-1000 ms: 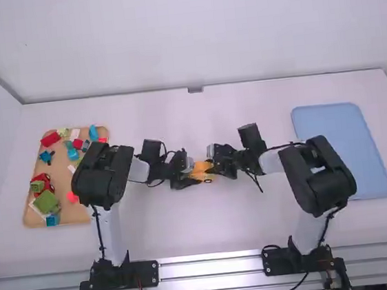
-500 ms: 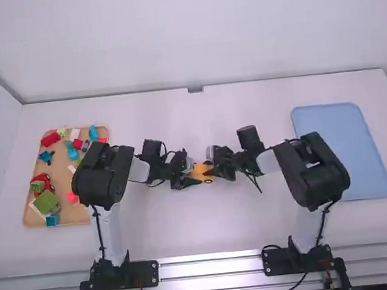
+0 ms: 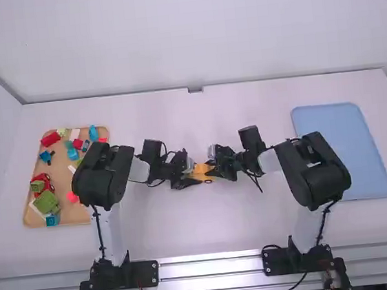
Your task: Assemble lego blocks to make yellow taxi
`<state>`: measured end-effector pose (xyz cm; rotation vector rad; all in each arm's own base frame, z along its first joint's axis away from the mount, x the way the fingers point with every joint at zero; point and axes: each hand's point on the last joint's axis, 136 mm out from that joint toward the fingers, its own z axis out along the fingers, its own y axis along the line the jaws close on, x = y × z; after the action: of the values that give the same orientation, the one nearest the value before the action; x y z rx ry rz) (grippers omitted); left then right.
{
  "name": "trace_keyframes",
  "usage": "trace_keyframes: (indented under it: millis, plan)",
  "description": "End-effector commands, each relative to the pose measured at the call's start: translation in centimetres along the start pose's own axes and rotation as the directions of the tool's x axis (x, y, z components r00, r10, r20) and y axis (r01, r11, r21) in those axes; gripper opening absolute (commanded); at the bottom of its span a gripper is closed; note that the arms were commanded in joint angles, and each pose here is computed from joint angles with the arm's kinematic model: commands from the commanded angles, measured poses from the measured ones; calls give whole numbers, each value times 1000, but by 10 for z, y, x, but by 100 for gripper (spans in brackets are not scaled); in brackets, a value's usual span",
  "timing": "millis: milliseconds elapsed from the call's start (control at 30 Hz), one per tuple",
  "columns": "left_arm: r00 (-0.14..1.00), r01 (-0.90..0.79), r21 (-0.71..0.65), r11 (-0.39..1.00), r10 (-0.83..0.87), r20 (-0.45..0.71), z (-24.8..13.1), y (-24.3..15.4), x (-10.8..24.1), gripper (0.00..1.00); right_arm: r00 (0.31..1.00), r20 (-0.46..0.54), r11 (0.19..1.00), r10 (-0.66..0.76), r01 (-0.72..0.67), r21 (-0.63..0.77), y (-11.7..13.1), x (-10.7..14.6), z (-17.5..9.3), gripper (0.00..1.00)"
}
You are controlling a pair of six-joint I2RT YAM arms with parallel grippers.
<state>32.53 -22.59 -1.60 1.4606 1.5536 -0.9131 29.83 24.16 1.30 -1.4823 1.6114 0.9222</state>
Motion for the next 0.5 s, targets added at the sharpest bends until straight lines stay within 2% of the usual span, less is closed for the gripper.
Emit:
trace_keyframes:
  millis: [0,467]
  plan:
    - [998,50,5,999,-50,-40,5,-7,13,22,999,-41,999,37,-37,-8,5,15,4,7]
    - [998,60,-7,998,-60,-36,3,-2,11,19,976,-207,997,71,-73,-3,19,42,12,6]
